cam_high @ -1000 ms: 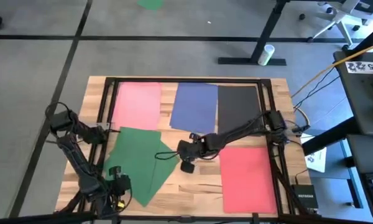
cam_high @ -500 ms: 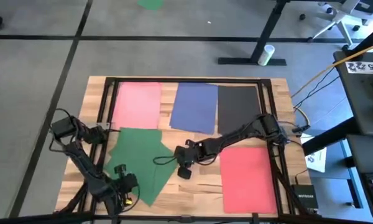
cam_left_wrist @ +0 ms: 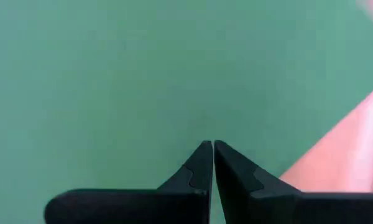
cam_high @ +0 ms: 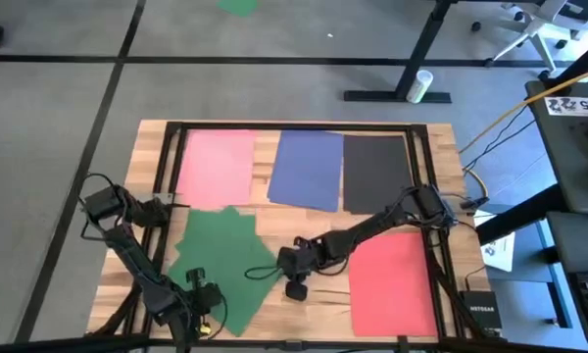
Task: Organize paper
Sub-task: Adjust the green papers on the table
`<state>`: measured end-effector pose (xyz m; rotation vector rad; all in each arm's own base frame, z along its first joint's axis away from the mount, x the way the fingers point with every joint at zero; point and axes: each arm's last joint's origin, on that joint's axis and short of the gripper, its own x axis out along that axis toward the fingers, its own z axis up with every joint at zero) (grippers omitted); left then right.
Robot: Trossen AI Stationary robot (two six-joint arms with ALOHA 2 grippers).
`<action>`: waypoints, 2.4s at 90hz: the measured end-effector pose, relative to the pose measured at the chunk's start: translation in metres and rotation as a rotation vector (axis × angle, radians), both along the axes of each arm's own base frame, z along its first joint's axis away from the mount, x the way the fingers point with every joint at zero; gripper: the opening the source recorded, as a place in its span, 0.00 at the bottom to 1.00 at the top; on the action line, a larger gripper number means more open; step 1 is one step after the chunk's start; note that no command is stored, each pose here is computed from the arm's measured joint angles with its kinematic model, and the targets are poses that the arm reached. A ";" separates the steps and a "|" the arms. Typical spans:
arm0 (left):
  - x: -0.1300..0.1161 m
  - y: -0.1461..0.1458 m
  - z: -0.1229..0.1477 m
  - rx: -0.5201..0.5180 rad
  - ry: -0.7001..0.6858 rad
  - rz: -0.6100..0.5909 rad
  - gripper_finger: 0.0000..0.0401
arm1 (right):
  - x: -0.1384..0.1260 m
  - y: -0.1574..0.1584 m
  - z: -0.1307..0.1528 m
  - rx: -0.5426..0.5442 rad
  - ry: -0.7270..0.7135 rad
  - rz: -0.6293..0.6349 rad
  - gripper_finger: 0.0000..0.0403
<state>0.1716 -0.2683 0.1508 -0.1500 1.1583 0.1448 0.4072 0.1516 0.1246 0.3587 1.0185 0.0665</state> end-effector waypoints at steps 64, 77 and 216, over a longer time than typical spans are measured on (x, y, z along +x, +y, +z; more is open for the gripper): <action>-0.065 -0.014 0.018 -0.036 0.558 0.159 0.00 | -0.003 0.003 0.000 -0.086 -0.006 -0.014 0.00; -0.074 -0.008 0.006 -0.004 0.584 0.198 0.00 | -0.004 0.001 -0.001 -0.095 0.003 -0.015 0.00; -0.021 0.004 0.017 0.020 0.433 0.126 0.00 | -0.006 -0.001 0.000 -0.173 0.035 -0.012 0.00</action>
